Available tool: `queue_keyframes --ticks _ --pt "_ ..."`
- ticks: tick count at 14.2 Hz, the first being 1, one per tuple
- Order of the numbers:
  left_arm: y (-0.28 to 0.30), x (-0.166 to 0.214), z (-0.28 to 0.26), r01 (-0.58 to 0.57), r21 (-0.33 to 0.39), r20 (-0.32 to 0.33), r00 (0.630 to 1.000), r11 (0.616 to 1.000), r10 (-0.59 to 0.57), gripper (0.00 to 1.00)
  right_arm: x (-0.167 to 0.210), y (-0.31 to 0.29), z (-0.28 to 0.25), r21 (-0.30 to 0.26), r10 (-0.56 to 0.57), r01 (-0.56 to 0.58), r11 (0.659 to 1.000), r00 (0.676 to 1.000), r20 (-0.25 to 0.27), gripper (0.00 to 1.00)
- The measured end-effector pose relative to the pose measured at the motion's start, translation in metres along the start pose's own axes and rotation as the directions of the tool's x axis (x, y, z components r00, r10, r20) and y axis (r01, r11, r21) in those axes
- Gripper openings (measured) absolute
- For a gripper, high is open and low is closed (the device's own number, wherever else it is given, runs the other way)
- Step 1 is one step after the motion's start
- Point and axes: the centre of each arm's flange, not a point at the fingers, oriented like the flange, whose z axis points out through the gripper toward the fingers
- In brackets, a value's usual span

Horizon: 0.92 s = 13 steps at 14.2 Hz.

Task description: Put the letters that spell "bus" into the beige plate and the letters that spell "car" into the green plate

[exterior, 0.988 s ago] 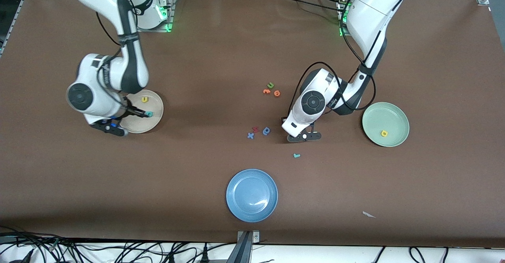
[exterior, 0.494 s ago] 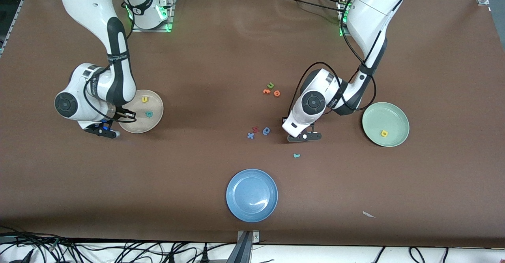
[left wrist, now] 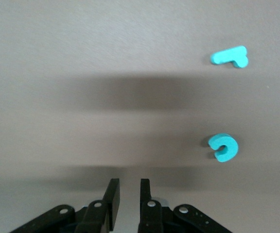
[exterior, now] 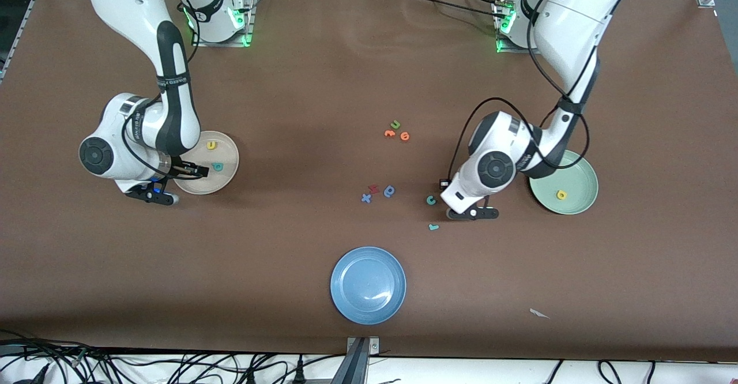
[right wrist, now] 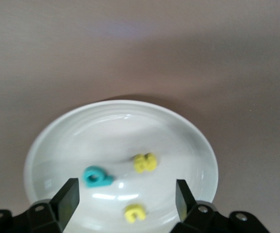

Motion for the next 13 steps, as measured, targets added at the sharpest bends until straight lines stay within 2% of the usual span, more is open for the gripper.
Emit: queue_keyframes --ticks 2,3,6,10,12,13 --pt "0.004 -0.003 0.001 -0.009 0.002 0.006 1.0 1.0 0.009 0.25 0.001 -0.002 -0.045 0.017 -0.013 0.012 1.0 0.999 0.045 0.92" --pt "0.008 -0.005 0.001 -0.015 0.002 0.007 1.0 1.0 0.015 0.25 0.0 0.002 -0.073 0.012 -0.021 0.02 1.0 0.997 0.07 0.97" --pt "0.014 -0.008 0.002 -0.01 -0.002 0.01 1.0 1.0 0.01 0.25 -0.014 0.004 -0.156 -0.014 -0.052 0.054 0.998 0.99 0.128 0.98" --pt "0.02 -0.004 -0.009 0.016 -0.048 0.004 1.0 0.999 -0.016 0.27 -0.028 -0.016 -0.194 -0.053 -0.123 0.131 0.99 0.983 0.134 1.0" --pt "0.03 0.001 -0.019 0.033 -0.071 -0.011 0.999 0.997 -0.034 0.41 -0.034 -0.027 -0.2 -0.09 -0.189 0.204 0.975 0.971 0.144 1.0" --pt "0.037 0.002 -0.021 0.042 -0.076 -0.018 0.999 0.996 -0.043 0.41 -0.038 -0.031 -0.205 -0.105 -0.202 0.217 0.971 0.969 0.141 1.0"
